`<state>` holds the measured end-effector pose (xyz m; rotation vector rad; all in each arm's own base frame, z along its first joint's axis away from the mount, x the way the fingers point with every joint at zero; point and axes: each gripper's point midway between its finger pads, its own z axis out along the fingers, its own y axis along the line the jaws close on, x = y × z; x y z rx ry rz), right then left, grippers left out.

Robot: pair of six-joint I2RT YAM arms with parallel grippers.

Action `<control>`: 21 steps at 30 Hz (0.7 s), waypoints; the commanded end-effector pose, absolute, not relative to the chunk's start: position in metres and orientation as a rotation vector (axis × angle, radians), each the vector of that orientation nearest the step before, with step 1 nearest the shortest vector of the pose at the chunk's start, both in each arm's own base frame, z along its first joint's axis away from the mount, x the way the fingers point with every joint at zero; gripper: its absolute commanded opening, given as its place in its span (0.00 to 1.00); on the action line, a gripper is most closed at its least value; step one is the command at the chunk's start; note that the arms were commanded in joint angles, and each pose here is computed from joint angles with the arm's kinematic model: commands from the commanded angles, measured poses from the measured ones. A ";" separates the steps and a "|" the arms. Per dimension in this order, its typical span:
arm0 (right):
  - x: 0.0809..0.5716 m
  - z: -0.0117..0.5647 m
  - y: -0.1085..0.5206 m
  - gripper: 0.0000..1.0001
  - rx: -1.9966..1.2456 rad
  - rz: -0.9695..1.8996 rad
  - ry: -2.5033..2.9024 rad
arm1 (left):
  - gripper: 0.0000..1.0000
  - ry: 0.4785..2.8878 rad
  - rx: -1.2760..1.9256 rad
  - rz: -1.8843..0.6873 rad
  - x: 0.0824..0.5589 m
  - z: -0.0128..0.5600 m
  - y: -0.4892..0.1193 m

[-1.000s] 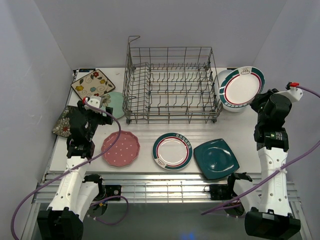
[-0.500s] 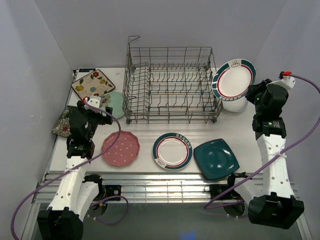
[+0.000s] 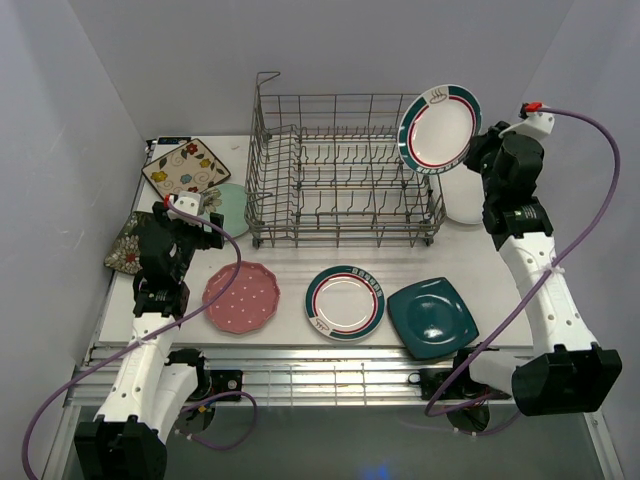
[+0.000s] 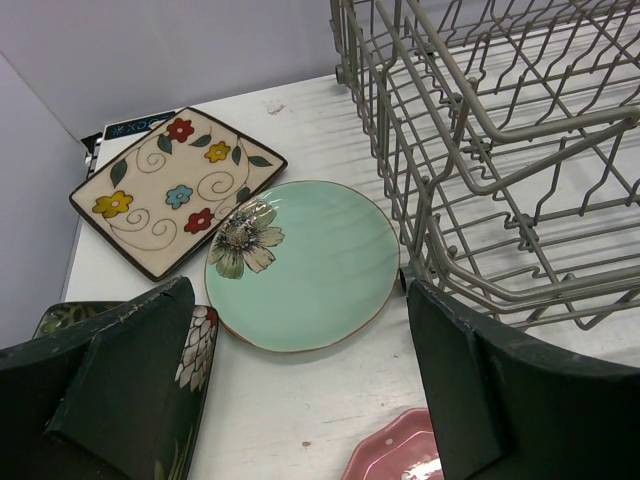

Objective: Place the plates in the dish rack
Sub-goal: Insert the plate into the dish rack.

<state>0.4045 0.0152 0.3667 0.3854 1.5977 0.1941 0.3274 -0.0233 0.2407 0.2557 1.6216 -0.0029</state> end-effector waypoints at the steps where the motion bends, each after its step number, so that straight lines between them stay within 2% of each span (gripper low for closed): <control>1: 0.414 0.428 0.014 0.08 0.371 0.150 1.401 | 0.98 1.583 0.249 -0.004 0.328 0.260 -0.024; 21: 0.469 0.421 0.034 0.08 0.330 -0.078 1.339 | 0.98 1.579 0.245 -0.011 0.330 0.262 -0.024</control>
